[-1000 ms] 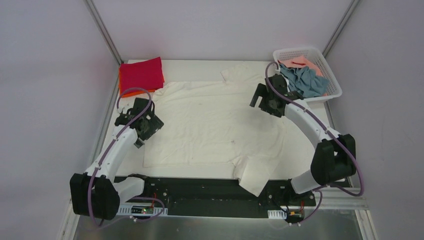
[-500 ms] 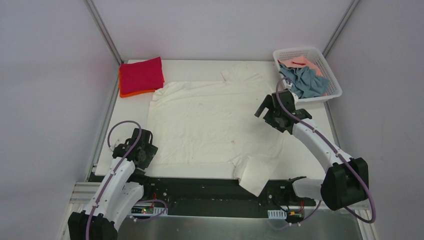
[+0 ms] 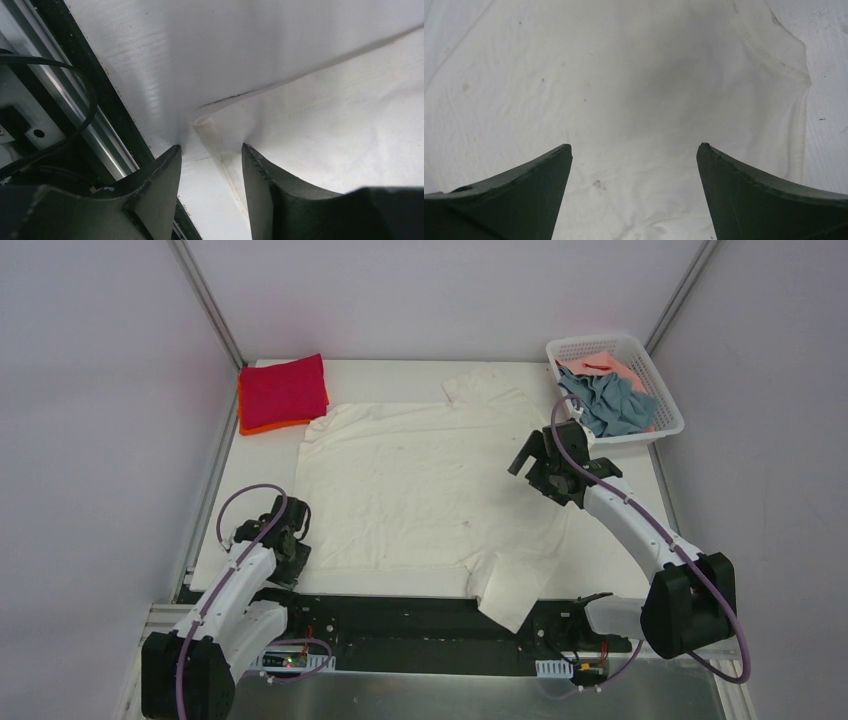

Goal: Fold and stack the t-shirts
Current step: Grab the side of the flattened tshirt closest away from the robot with both arms

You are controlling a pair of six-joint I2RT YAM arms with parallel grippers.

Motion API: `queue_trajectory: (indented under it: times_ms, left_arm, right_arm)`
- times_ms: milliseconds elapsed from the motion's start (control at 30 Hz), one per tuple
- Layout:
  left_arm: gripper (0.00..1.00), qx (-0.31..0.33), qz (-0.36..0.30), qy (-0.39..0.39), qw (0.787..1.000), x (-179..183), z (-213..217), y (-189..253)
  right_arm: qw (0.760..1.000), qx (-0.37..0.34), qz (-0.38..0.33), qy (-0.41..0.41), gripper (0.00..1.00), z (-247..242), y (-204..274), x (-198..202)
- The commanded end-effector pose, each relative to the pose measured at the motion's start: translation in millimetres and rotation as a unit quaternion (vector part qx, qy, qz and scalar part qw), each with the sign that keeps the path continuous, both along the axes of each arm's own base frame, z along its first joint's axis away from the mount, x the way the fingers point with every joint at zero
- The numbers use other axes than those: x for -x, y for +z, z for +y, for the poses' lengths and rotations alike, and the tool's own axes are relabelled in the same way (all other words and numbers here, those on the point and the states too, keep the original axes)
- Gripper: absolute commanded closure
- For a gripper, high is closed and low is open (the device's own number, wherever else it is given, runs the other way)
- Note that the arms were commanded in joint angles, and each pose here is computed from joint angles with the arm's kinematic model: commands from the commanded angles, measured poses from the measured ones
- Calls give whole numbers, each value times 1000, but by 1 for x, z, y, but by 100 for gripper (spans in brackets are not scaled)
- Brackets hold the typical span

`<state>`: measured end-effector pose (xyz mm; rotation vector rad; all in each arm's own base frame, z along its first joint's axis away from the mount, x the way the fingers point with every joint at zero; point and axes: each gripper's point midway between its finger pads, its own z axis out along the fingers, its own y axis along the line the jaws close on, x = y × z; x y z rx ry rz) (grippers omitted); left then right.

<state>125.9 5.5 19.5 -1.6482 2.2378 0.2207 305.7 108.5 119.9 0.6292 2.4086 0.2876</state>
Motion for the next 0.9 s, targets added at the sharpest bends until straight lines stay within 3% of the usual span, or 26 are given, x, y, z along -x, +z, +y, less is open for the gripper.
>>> queue_trajectory:
  times_ms: [0,167,300,400,533,800,867]
  left_arm:
    - [55,-23,9,18,1000,1,9,-8]
    - [60,-25,20,14,999,-6,8,-17]
    - [77,-31,31,4,999,-12,8,-21]
    - [99,-31,36,-5,999,-18,7,-20]
    - [100,-30,32,-16,999,-23,6,-16]
    - [100,-30,3,-20,999,-23,7,-12]
    - [100,-28,-4,-26,999,-25,6,-9]
  right_arm:
    - [1000,-7,-8,0,1,2,3,-3]
    - [1000,-4,-10,-2,0,0,6,1]
    - [1000,3,-3,-1,1,-1,5,8]
    - [1000,14,13,1,1,-2,1,19]
    - [998,37,40,18,1,-1,1,46]
    - [971,82,164,154,6,13,-21,166]
    - [964,97,198,147,8,4,-30,193]
